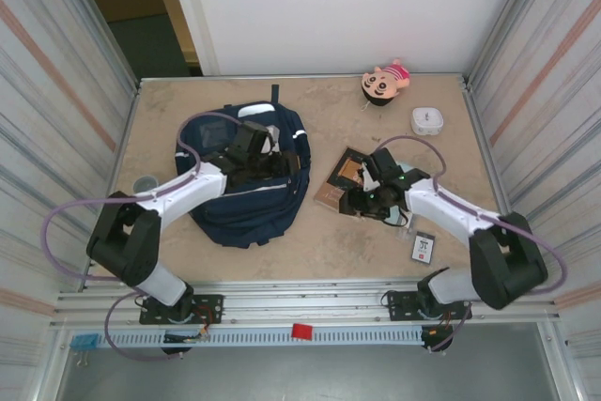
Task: Pack books, pencil case, and school supplies into a backpack
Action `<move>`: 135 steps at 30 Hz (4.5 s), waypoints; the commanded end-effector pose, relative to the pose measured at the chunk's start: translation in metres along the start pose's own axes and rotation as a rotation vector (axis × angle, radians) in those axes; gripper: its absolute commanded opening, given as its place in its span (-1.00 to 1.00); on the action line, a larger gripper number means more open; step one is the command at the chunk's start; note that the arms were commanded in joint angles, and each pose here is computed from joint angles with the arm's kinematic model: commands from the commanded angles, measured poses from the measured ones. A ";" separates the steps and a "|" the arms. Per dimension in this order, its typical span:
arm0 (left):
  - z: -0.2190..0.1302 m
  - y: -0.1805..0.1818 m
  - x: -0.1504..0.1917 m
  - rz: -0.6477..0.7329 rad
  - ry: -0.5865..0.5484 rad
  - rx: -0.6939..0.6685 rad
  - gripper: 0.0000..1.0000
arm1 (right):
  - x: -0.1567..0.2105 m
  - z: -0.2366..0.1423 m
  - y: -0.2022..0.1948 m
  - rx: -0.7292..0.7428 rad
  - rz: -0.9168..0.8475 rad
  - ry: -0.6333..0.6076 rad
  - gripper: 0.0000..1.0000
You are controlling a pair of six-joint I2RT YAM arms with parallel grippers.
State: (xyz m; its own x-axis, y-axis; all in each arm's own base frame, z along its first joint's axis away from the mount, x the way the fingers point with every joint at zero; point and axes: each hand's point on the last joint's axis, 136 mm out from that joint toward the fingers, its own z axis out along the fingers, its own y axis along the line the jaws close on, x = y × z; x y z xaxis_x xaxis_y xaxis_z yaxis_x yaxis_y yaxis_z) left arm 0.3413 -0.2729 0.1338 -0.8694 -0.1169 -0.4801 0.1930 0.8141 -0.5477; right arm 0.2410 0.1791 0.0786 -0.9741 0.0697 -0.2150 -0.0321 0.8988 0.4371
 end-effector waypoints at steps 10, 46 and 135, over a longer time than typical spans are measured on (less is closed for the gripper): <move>0.074 -0.032 0.013 0.090 0.132 0.014 0.10 | -0.025 -0.012 -0.033 0.037 0.301 0.031 0.21; 0.076 -0.097 0.070 0.098 0.394 0.418 0.05 | 0.002 0.041 -0.050 0.134 0.292 0.184 -0.43; -0.202 -0.205 -0.021 0.390 -0.525 0.903 -0.96 | -0.062 -0.245 0.156 -0.895 -0.339 -0.639 0.98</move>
State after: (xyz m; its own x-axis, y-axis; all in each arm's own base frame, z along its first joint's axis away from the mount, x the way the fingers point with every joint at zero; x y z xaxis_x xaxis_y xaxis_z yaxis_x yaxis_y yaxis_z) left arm 0.2446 -0.3225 0.3348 -0.5134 -0.2576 -0.8186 0.7695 0.2841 -0.5720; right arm 0.2615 0.2002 0.3344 -0.6380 0.3296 -0.6960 -0.5477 0.4411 0.7110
